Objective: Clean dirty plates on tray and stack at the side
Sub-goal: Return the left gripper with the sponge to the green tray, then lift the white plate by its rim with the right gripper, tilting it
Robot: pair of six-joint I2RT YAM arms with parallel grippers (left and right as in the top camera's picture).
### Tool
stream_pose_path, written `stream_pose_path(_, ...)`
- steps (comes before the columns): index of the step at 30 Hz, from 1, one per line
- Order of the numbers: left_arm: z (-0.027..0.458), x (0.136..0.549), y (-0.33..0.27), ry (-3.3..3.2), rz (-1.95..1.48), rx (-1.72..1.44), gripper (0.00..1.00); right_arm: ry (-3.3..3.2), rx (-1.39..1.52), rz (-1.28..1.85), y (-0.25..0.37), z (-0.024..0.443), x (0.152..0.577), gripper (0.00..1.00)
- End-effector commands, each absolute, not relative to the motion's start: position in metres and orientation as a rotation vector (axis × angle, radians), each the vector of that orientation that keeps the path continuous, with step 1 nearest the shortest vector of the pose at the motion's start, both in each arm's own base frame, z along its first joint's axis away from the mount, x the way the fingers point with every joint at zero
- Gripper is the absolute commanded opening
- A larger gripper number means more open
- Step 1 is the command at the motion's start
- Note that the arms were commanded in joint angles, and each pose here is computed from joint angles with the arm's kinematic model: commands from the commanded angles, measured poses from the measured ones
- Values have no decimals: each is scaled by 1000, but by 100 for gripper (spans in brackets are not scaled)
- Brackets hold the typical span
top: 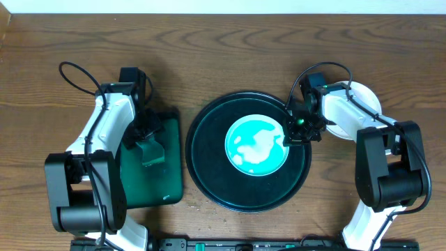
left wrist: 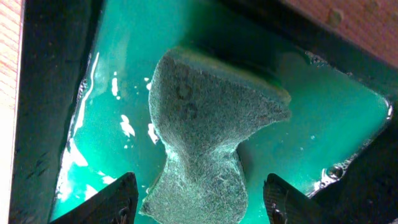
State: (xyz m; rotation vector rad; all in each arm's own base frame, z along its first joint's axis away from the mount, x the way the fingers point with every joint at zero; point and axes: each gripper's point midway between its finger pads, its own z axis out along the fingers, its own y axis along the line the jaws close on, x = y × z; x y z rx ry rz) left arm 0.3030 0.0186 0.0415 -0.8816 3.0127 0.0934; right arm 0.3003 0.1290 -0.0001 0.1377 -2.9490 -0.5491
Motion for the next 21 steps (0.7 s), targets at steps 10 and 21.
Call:
stream_pose_path(10, 97, 309, 13, 2851, -25, -840, 80, -3022, 188, -492, 127, -11, 315, 1)
stream_pose_path(21, 116, 306, 10, 2807, -68, -826, 81, -3308, 535, -188, 135, 58, 339, 1)
